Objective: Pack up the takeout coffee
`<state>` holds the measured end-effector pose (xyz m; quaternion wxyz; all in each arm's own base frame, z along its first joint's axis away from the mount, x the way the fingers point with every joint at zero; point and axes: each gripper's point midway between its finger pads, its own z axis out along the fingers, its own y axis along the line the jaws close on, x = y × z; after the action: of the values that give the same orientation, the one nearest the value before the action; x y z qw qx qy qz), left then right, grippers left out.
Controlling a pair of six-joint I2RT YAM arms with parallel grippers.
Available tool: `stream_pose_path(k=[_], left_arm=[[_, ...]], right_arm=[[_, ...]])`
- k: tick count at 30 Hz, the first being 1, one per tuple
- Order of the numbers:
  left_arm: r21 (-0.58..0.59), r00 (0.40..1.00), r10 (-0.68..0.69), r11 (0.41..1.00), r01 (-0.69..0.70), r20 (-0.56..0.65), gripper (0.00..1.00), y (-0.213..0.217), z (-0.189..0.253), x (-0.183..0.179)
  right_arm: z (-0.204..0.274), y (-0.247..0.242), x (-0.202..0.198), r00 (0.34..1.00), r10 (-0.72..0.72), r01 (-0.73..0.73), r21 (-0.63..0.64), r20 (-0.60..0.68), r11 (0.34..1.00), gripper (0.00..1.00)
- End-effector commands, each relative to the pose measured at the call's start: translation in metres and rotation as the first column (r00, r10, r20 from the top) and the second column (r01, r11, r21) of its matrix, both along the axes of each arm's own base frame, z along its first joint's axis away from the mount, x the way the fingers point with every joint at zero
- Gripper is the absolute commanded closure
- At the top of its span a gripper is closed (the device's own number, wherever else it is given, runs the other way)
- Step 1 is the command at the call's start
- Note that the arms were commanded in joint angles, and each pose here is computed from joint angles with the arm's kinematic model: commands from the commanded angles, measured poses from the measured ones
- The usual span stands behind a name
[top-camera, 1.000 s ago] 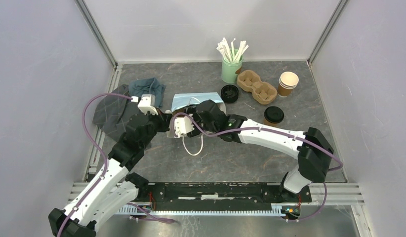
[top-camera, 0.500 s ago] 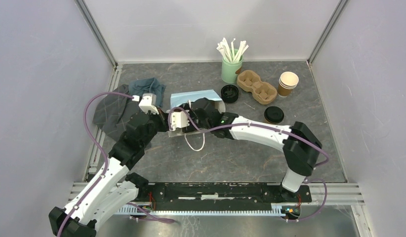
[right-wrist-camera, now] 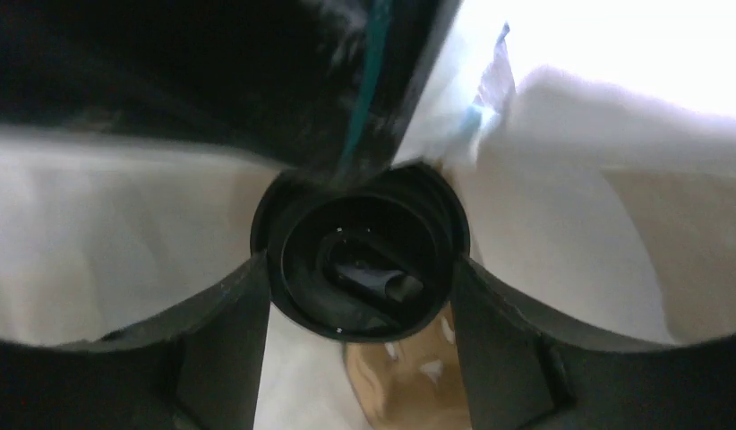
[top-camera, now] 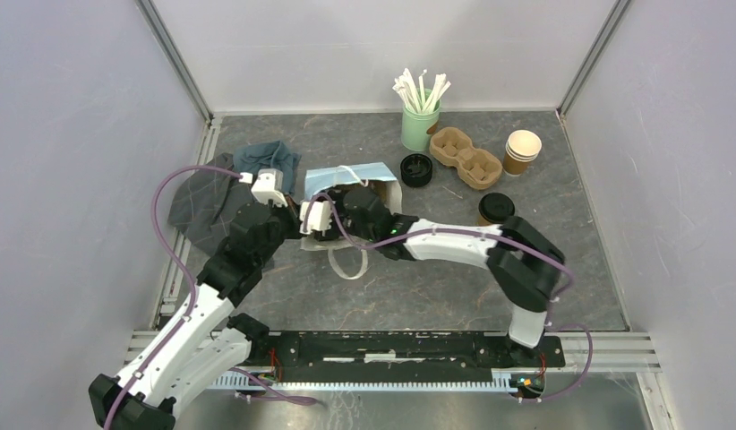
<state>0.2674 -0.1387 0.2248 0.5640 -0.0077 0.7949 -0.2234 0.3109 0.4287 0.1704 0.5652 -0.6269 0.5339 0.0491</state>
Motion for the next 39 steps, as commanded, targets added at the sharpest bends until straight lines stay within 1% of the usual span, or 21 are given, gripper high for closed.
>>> stream_pose_path(k=[1, 4, 6, 8, 11, 13, 15, 20, 22, 25, 29, 32, 35, 37, 39], left_arm=[[-0.059, 1.0, 0.001, 0.998, 0.0, 0.019, 0.98, -0.006, 0.022, 0.003], [-0.036, 0.999, 0.045, 0.998, -0.044, 0.008, 0.98, 0.003, 0.02, 0.004], [-0.019, 0.998, 0.068, 0.998, -0.068, 0.008, 0.98, 0.009, 0.017, 0.004], [-0.016, 0.996, 0.089, 0.996, -0.089, 0.013, 0.98, 0.013, 0.018, 0.004], [-0.019, 0.994, 0.104, 0.994, -0.104, 0.011, 0.98, 0.016, 0.019, 0.003], [-0.02, 0.994, 0.107, 0.994, -0.107, 0.008, 0.98, 0.017, 0.021, 0.003], [-0.018, 0.994, 0.111, 0.994, -0.111, 0.003, 0.98, 0.018, 0.022, 0.001], [-0.012, 0.996, 0.091, 0.996, -0.091, -0.016, 0.98, 0.016, 0.021, -0.004], [-0.017, 0.997, 0.069, 0.997, -0.069, -0.027, 0.98, 0.013, 0.019, -0.006], [-0.035, 0.998, 0.045, 0.998, -0.047, -0.05, 0.98, 0.008, 0.017, -0.011], [-0.052, 0.997, 0.0, 0.999, -0.004, -0.078, 0.98, 0.001, 0.017, -0.017], [-0.052, 0.995, -0.008, 0.999, 0.003, -0.104, 0.98, -0.001, 0.02, -0.019], [-0.041, 0.993, -0.012, 0.999, 0.007, -0.119, 0.98, 0.0, 0.017, -0.021], [-0.038, 0.994, -0.008, 0.999, 0.003, -0.113, 0.98, 0.001, 0.016, -0.021], [-0.038, 0.995, -0.009, 0.999, 0.005, -0.104, 0.98, 0.002, 0.019, -0.021]], right_arm=[[0.014, 0.017, 0.031, 0.995, -0.073, 0.067, 0.091, 0.066, 0.994, 1.0], [0.038, -0.007, 0.018, 0.992, -0.071, 0.062, 0.089, 0.101, 0.994, 1.0], [0.051, -0.022, 0.009, 0.992, -0.087, 0.078, 0.096, 0.094, 0.992, 1.0], [0.054, -0.034, -0.001, 0.994, -0.079, 0.072, 0.09, 0.078, 0.993, 1.0], [0.049, -0.05, -0.01, 0.996, -0.07, 0.068, 0.041, 0.058, 0.997, 1.0], [0.041, -0.059, -0.015, 0.996, -0.048, 0.049, -0.015, 0.076, 0.999, 1.0], [0.03, -0.067, -0.02, 0.994, 0.011, 0.001, -0.108, 0.11, 0.994, 1.0], [0.021, -0.077, -0.013, 0.972, 0.137, -0.077, -0.288, 0.192, 0.954, 1.0], [0.019, -0.08, -0.007, 0.971, 0.159, -0.091, -0.337, 0.179, 0.937, 1.0], [0.02, -0.08, 0.004, 0.972, 0.178, -0.11, -0.374, 0.152, 0.921, 1.0], [0.014, -0.072, 0.01, 0.967, 0.233, -0.164, -0.437, 0.107, 0.884, 1.0], [0.016, -0.066, 0.015, 0.966, 0.231, -0.161, -0.437, 0.113, 0.885, 1.0], [0.029, -0.051, 0.007, 0.965, 0.252, -0.212, -0.352, 0.071, 0.912, 1.0], [0.029, -0.043, -0.001, 0.961, 0.272, -0.248, -0.307, 0.039, 0.919, 1.0], [0.023, -0.045, 0.0, 0.966, 0.257, -0.235, -0.323, 0.028, 0.917, 1.0]])
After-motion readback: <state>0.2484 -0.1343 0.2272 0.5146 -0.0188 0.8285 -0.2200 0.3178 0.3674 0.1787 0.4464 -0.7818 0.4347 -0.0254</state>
